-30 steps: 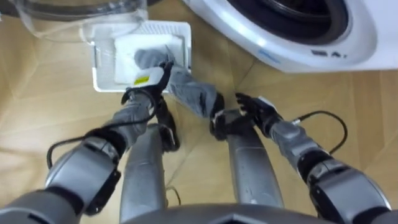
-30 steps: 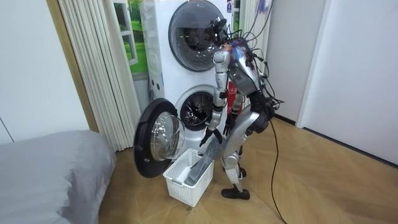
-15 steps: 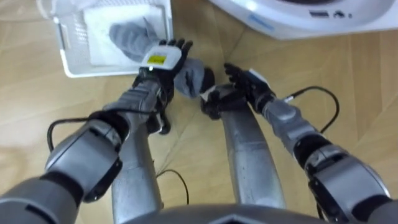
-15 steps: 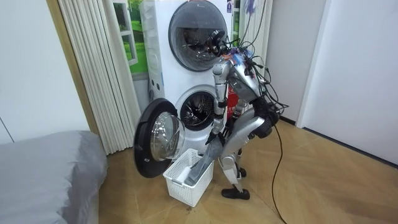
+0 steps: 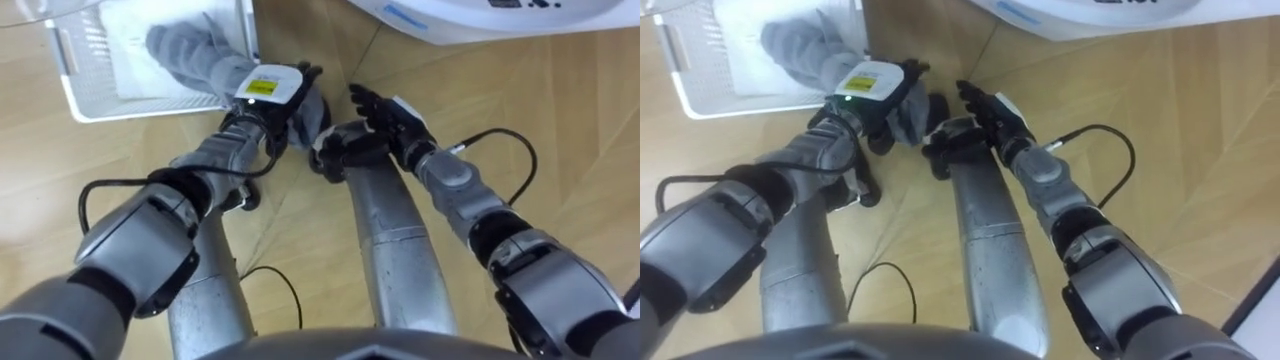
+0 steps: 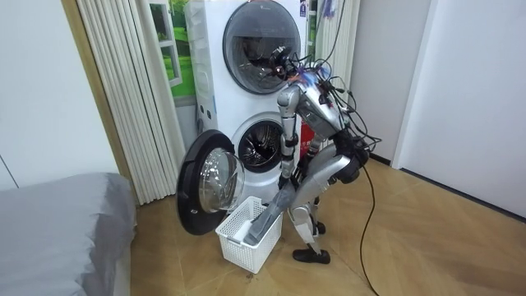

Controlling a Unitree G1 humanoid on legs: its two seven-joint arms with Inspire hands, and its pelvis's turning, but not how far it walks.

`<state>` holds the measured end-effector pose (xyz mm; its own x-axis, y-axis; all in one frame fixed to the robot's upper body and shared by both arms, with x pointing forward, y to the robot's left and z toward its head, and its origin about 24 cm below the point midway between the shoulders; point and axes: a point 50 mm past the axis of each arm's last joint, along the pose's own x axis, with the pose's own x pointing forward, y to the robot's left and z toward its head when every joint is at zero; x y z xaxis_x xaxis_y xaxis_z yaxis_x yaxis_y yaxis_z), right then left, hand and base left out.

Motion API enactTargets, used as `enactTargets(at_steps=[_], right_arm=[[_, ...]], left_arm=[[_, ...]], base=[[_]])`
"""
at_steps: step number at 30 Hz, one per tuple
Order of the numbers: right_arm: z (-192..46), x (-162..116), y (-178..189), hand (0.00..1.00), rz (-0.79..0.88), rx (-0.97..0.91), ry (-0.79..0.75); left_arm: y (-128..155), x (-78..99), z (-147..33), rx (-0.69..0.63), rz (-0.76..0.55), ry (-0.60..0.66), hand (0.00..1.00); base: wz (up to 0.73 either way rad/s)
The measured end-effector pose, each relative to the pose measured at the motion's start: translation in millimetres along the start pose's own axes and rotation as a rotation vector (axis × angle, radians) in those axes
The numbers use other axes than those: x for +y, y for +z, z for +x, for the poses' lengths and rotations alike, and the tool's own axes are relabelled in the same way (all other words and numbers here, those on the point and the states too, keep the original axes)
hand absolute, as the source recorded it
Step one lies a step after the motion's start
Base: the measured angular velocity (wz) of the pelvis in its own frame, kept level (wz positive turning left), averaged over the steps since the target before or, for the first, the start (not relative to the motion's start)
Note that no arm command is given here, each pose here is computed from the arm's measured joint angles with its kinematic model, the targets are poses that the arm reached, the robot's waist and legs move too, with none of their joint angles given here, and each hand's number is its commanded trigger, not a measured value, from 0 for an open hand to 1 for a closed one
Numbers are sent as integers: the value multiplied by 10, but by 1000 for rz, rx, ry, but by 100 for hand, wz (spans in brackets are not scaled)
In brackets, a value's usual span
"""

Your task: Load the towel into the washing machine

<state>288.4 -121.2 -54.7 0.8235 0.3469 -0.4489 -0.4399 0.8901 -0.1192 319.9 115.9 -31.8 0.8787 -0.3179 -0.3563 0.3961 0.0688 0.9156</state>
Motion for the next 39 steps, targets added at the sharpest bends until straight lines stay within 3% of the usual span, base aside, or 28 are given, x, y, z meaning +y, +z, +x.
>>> enactTargets(at_steps=[11,17,23,27,34,39], right_arm=[[1,29,-9,0,-5,-1,2],[-40,35,-143,0,6,46,-1],[-176,31,-464,0,55,148,-19],[-267,1,-642,0,77,213,-45],[-405,-69,-837,0,133,268,-92],[-482,-152,-927,0,128,312,-105]], left_arm=[[-128,28,-30,7,59,-34,100],[-102,-98,-80,-20,35,-56,100],[-100,-367,-204,-20,-11,-91,100],[-94,-430,-244,1,-97,-50,100],[-190,-357,-267,88,-267,92,100],[-195,-194,-248,131,-523,233,100]], base=[[-3],[0],[4],[0],[-1],[3]])
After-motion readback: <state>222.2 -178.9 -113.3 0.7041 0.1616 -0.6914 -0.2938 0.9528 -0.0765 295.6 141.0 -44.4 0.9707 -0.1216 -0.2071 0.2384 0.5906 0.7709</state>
